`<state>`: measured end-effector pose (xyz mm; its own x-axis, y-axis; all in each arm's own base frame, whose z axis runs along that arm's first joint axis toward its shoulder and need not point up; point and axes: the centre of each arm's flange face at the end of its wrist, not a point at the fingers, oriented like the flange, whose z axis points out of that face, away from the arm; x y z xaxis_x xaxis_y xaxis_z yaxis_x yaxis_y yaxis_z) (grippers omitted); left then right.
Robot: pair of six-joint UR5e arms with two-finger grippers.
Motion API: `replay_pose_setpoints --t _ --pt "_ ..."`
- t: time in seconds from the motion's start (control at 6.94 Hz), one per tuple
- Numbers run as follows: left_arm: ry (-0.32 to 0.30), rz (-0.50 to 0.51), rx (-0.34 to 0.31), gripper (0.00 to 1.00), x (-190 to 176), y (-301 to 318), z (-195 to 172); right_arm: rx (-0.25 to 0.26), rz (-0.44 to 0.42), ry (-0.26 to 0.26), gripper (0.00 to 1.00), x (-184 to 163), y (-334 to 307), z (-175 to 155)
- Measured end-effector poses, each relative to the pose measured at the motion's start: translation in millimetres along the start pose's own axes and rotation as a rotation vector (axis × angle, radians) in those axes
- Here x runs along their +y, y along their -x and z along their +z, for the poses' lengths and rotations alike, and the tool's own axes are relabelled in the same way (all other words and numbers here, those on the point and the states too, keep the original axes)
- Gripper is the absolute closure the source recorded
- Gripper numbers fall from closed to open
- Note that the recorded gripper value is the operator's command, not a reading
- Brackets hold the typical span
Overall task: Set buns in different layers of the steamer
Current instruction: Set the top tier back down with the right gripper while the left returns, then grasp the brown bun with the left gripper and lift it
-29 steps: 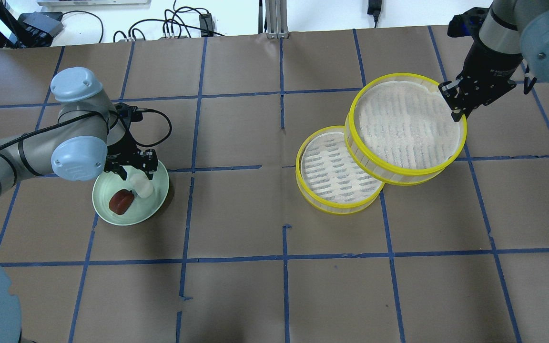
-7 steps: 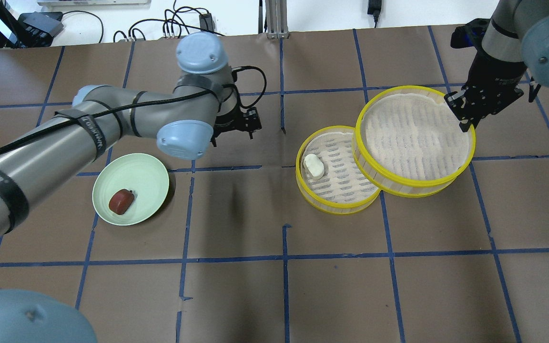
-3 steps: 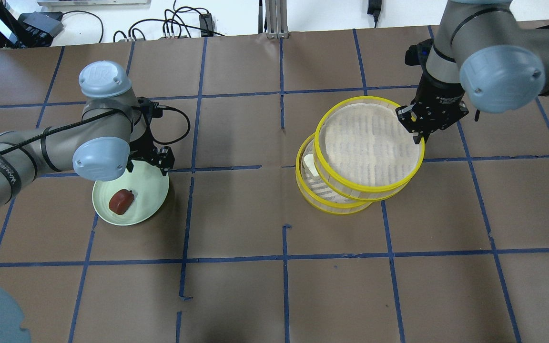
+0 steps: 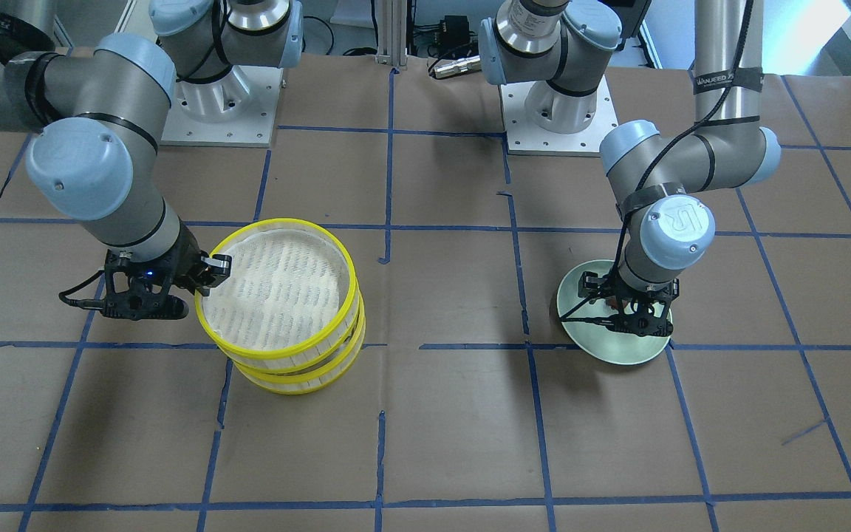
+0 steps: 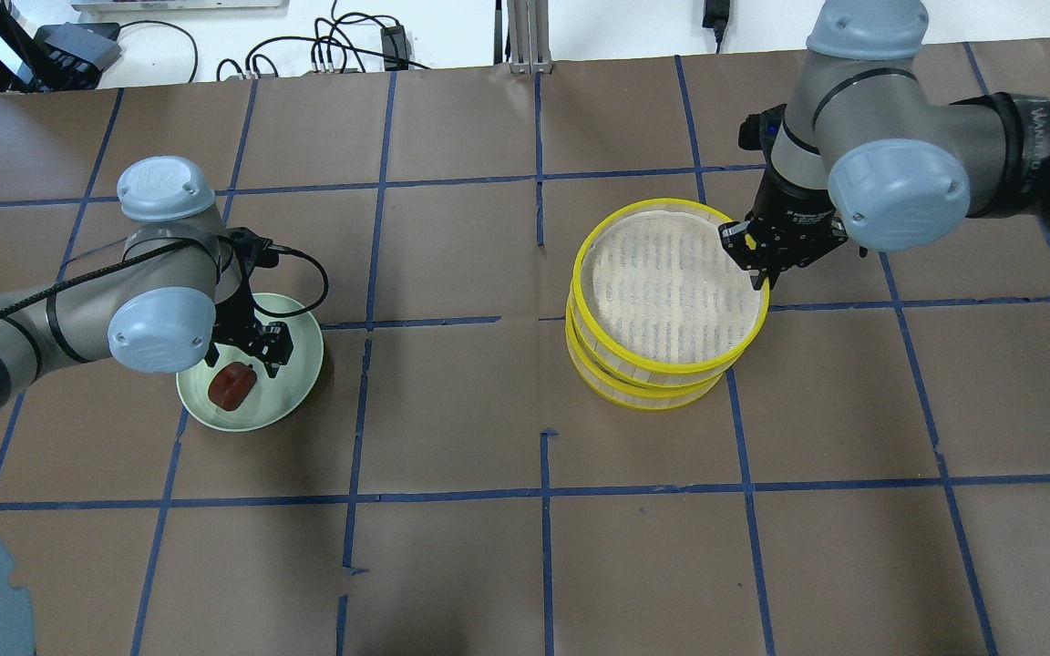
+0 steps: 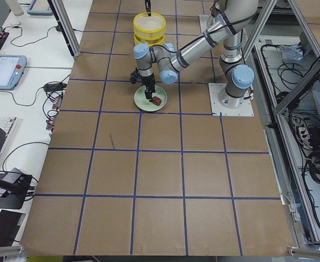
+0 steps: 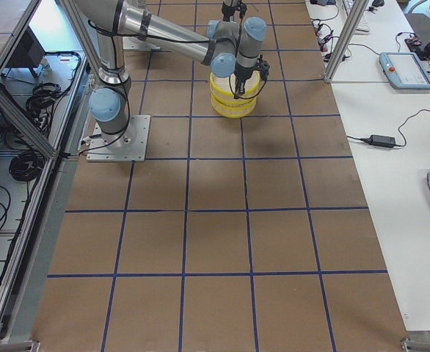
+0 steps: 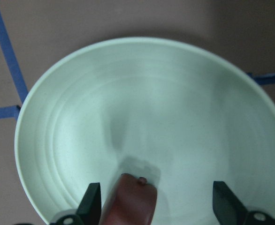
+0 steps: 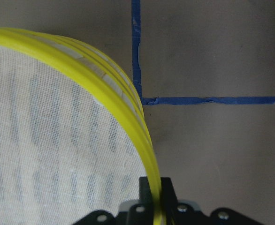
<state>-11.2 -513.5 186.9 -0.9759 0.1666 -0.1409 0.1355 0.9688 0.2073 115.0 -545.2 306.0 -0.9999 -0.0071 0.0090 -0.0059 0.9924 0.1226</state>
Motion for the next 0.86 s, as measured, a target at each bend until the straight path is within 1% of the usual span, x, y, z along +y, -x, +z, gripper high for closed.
replay_pose_setpoints --t 0.14,0.29,0.58,0.72,0.86 --pt "0.002 -0.001 0.016 0.79 1 1 2 0.002 -0.001 0.001 0.89 -1 0 2" --pt "0.005 -0.003 0.033 0.83 1 1 3 0.005 -0.003 0.007 0.89 -2 0 6" --pt "0.016 -0.006 0.045 0.83 1 3 -1 0.006 -0.003 0.018 0.89 -4 0 12" --pt "0.008 -0.009 0.041 0.83 -1 5 -8 0.006 -0.001 0.022 0.89 -5 0 14" --pt "-0.003 -0.019 0.037 0.83 -6 9 -24 0.006 0.0 0.025 0.89 -5 0 16"
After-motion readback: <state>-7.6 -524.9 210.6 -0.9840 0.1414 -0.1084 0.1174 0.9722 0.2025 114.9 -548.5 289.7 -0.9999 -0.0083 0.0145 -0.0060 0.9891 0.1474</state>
